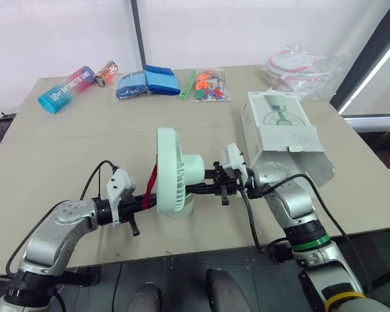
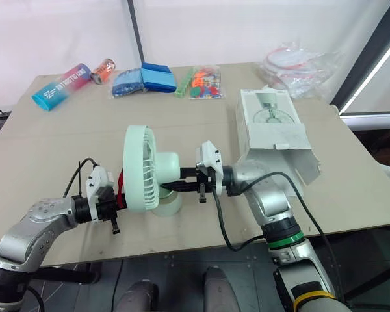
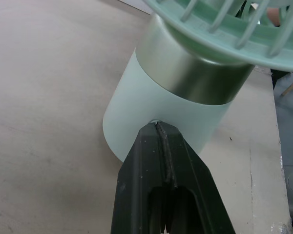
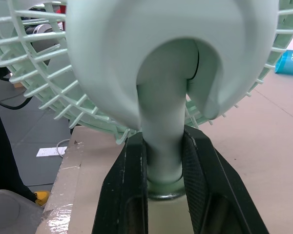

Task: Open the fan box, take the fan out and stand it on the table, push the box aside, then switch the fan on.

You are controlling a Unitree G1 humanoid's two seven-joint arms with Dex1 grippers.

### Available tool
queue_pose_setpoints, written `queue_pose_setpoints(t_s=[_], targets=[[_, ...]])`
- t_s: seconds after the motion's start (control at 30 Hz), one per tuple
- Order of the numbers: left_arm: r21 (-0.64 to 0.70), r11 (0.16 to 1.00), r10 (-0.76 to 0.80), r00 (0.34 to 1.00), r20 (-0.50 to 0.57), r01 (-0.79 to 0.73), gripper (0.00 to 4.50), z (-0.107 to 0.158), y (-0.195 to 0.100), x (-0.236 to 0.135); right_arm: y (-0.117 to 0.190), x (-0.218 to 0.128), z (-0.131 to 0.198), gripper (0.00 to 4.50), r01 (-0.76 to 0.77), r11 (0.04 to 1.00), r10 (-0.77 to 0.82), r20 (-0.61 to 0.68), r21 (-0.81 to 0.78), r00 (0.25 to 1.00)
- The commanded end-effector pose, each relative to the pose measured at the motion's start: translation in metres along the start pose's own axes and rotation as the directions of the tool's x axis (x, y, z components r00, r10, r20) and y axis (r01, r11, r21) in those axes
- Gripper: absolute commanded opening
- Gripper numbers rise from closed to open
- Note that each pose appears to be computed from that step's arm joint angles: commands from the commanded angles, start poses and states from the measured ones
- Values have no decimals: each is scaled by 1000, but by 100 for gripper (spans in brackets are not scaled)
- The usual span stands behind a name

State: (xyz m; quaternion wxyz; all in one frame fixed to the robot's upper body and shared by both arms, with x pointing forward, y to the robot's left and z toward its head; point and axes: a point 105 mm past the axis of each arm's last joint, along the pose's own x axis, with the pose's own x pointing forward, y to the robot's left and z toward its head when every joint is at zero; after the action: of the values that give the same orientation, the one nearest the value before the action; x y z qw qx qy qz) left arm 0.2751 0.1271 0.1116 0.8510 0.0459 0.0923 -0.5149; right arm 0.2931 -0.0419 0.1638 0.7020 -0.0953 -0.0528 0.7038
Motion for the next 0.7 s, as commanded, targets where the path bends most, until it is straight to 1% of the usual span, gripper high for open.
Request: queue_pose_setpoints(t_s=[0.03, 0.7], targets=[[28, 999, -32, 999, 27, 31, 3, 8, -4, 4, 7, 2, -7, 39, -22, 1000, 23, -29, 18, 999], [25, 997, -67, 998, 21, 66, 3, 8, -8, 10, 10, 2, -6, 39, -15, 1000, 15, -26, 24, 1000]])
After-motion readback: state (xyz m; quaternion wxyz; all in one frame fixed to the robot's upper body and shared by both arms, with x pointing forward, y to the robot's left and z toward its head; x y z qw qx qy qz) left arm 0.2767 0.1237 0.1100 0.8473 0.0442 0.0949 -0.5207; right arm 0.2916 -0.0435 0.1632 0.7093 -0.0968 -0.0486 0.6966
